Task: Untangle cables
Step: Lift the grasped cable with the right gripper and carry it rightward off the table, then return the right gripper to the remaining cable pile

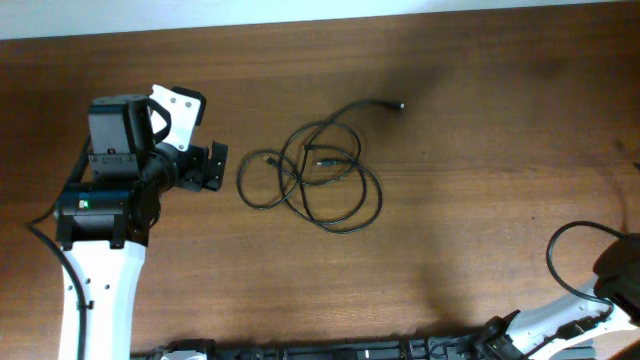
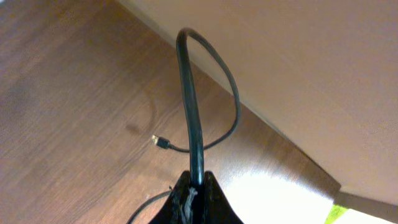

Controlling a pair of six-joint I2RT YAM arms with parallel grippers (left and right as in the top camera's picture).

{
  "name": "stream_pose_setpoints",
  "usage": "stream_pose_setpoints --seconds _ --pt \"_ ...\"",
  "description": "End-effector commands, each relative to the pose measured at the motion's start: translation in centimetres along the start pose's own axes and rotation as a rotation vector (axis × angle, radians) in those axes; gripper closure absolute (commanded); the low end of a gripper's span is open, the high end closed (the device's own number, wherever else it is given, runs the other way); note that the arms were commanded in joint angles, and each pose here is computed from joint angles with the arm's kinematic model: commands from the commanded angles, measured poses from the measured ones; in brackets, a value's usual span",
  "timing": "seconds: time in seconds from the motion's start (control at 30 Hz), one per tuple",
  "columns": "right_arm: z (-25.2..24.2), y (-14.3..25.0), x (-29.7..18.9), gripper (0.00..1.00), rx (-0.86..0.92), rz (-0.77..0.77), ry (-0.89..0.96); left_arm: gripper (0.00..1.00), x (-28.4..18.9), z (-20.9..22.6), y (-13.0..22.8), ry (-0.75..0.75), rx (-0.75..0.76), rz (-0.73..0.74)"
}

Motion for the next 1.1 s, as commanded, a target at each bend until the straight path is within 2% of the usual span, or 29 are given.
stream_pose_setpoints --seconds 0.0,0.13,0.17,0.2,0.23,0.33,0.4,0.5,0.73,0.87,1.07 --pt "-0.9 1.3 2.7 0.96 0.103 0.044 -0.018 0.01 0.0 0.0 -0.2 0.006 0.012 -0.006" --pt "-0.9 3.6 6.3 0.96 0.125 0.101 -0.027 0.01 0.0 0.0 -0.2 0.006 0.012 -0.006" --pt "-0.8 4.1 7.0 0.92 0.124 0.11 -0.028 0.01 0.0 0.0 -0.2 0.006 0.012 -0.006" --pt "-0.6 4.6 7.6 0.84 0.123 0.122 -0.029 0.01 0.0 0.0 -0.2 0.006 0.012 -0.006" --pt "-0.4 5.1 8.1 0.71 0.122 0.133 -0.033 0.01 0.0 0.0 -0.2 0.006 0.012 -0.006" --pt "0.0 6.0 8.9 0.47 0.121 0.156 -0.052 0.01 0.0 0.0 -0.2 0.006 0.012 -0.006" --pt "0.3 6.0 8.8 0.01 0.121 0.157 -0.068 0.01 0.0 0.0 -0.2 0.006 0.012 -0.006" --pt "1.8 6.1 8.6 0.01 0.126 0.163 -0.157 0.01 0.0 0.0 -0.2 0.006 0.012 -0.006" --pt "7.2 6.3 6.7 0.01 0.158 0.195 -0.509 0.01 0.0 0.0 -0.2 0.006 0.012 -0.006" --pt "9.3 7.8 5.8 0.01 0.139 0.267 -0.565 0.01 0.0 0.0 -0.2 0.006 0.012 -0.006" --pt "15.0 10.7 4.9 0.01 0.027 0.36 -0.623 0.01 0.0 0.0 -0.2 0.006 0.012 -0.006"
Point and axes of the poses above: each gripper's point midway between its finger pads, its own x axis out along the fingers, its own z axis along the line the jaws close on, y = z × x, the point moved 1 cm from there along -x, back along the fingers, and after that the axes turned 2 degrees about -x, right-handed, at the moved point
